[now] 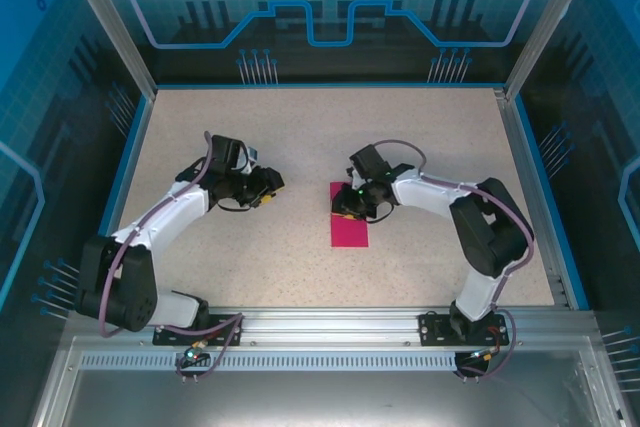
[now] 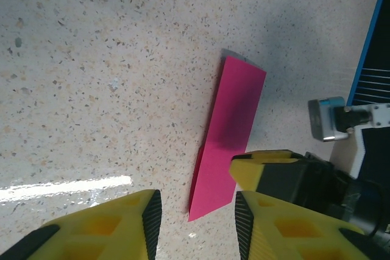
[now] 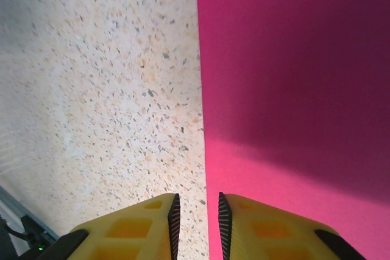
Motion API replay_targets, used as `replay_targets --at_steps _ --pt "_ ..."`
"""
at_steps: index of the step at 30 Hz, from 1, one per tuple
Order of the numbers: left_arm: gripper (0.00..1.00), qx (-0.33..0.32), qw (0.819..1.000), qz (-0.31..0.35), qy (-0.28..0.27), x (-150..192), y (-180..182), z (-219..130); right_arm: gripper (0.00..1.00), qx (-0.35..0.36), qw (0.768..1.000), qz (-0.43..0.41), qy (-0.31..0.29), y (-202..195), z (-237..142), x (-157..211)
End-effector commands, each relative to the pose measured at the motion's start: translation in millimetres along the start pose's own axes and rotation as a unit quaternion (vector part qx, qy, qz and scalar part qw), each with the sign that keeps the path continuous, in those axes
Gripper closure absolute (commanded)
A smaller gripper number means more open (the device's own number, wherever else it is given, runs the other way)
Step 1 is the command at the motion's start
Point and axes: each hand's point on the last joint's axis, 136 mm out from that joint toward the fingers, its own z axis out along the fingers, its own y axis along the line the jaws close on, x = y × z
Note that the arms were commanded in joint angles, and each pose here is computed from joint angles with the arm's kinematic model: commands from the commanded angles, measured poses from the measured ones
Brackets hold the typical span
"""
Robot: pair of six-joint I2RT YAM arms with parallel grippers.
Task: Fold a paper plane with a square sheet of paper (pick it up from the middle)
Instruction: Turn over the paper at the center of the table.
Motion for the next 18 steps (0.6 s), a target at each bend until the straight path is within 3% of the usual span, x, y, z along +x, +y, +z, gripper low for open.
replay_targets --at_steps 1,7,9,13,18 --pt "0.60 0.007 1.000 0.003 0.001 3 -9 -3 0.73 -0.004 1.000 0.000 -0.013 -11 -20 -5" --pt "0.59 0.041 0.996 0.076 0.017 8 -69 11 0.71 0.020 0.998 0.043 -0.044 -53 -41 -17" --pt "0.60 0.046 0.994 0.094 0.031 16 -83 23 0.70 -0.002 0.997 0.063 -0.044 -62 -43 -21" --pt "0.64 0.055 0.990 0.103 0.073 33 -101 60 0.68 -0.008 0.995 0.089 -0.052 -81 -52 -20" --pt "0.68 0.033 0.986 0.119 0.107 53 -109 96 0.64 -0.060 0.995 0.072 -0.032 -70 -49 -16"
